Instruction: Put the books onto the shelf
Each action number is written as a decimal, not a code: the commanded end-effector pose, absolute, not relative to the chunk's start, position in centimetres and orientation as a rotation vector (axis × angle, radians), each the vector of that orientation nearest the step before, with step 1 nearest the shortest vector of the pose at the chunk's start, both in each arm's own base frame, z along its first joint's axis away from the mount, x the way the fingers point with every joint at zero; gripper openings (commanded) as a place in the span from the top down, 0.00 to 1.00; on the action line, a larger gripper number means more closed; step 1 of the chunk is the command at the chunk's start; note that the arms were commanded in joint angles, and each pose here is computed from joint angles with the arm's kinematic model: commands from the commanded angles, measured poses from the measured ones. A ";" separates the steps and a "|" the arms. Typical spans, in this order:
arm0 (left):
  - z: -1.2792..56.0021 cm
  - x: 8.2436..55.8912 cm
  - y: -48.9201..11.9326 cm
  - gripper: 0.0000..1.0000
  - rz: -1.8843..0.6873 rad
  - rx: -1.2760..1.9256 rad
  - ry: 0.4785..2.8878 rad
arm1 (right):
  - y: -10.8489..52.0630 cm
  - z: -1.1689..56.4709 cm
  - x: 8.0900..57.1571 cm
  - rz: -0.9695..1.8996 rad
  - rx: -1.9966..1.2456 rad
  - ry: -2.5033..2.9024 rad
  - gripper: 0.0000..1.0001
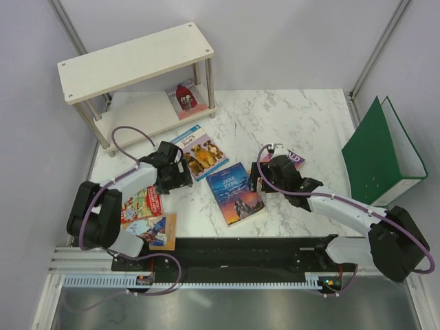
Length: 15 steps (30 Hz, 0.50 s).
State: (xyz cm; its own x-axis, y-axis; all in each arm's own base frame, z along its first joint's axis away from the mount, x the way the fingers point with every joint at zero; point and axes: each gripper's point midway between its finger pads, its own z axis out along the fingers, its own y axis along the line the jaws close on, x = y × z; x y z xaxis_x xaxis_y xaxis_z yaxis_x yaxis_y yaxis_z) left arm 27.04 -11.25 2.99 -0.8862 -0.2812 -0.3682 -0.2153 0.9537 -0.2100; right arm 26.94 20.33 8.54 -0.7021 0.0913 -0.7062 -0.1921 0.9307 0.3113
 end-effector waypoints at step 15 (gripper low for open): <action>3.7 25.6 -13.3 0.00 -0.292 -0.228 2.788 | 24.2 6.2 24.1 0.726 -0.158 2.367 0.32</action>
State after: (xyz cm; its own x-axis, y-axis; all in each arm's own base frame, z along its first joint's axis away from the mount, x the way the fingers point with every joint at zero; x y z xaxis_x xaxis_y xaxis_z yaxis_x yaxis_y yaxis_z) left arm 26.75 -11.41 2.11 -0.9275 -0.2368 -0.2891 -0.2016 0.9684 -0.1467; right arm 24.17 21.86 6.01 -0.7737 0.0571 -0.6309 -0.2474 0.8896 0.3839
